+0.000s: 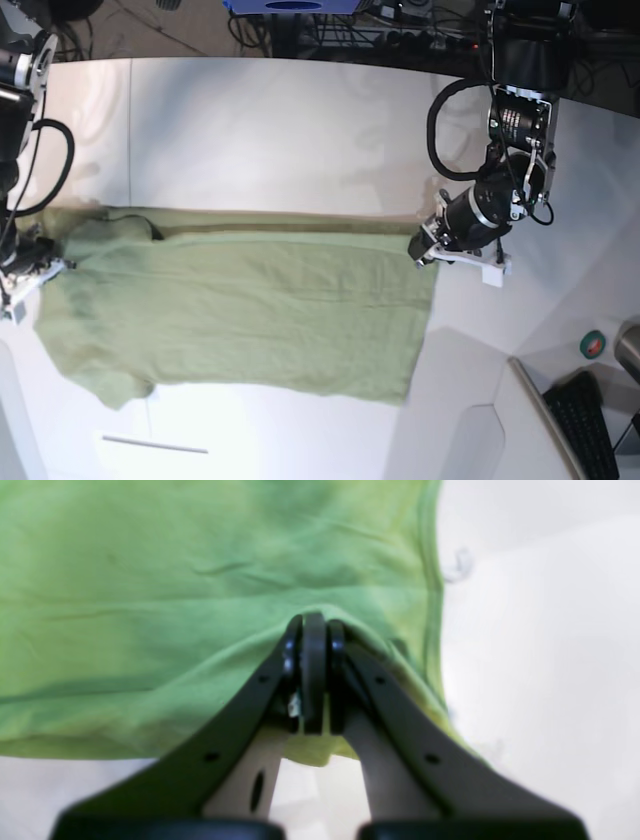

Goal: Layout the t-shirt on the table in an organized manner, then fold the t-shirt properly
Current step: 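Lower the taut shirt edge onto the table with both grippers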

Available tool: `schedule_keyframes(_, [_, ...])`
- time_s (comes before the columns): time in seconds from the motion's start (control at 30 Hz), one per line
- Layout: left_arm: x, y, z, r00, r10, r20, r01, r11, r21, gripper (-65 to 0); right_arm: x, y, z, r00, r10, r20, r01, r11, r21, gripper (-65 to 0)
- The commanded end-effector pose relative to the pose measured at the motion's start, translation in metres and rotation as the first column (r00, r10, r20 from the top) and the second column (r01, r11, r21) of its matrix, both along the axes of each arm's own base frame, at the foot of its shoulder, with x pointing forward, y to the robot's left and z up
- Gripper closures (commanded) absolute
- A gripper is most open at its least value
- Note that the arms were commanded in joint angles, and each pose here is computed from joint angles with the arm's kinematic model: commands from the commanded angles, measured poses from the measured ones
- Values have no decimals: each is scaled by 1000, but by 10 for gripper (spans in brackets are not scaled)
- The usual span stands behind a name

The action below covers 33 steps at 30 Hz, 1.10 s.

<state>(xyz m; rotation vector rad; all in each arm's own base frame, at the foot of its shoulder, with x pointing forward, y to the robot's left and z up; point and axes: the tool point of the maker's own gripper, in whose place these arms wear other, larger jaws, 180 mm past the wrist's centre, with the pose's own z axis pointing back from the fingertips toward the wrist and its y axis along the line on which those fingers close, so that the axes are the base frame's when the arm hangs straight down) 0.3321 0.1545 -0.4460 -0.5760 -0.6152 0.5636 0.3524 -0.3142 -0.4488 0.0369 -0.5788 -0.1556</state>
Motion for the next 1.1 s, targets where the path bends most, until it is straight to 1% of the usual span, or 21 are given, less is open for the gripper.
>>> schedule_keyframes(0.0, [11,2,13,999,1,49,0,1000,-4,0,17,-12,21,998,-7,63,9,1000,-23,0])
schedule_keyframes(0.37, [26,1,25,996,3,84,-3,1000,-6,0,17,-16,22,998,-15,64,17,999,-30,0])
schedule_keyframes(0.47, [32,1,29,996,3,94,-2,1000,-7,0,17,-11,20,998,-8,62,10,1000,-26,0])
schedule_keyframes(0.53, [32,3,25,997,1,82,-2,1000,10,0,17,-12,20,998,-14,63,15,1000,-22,0])
schedule_keyframes(0.67, [30,8,19,997,-18,70,13,997,76,0,17,-13,20,998,-14,64,16,1000,-24,0])
schedule_keyframes(0.83, [32,9,19,997,-18,73,12,997,81,0,24,-17,27,993,-18,121,23,999,-38,0])
schedule_keyframes(0.97, [39,10,22,997,-14,79,8,997,81,0,12,-17,9,997,-36,74,37,999,-17,0])
schedule_keyframes(1.07, [47,10,29,995,-15,97,7,997,81,0,11,-15,7,997,-37,68,37,999,-10,0])
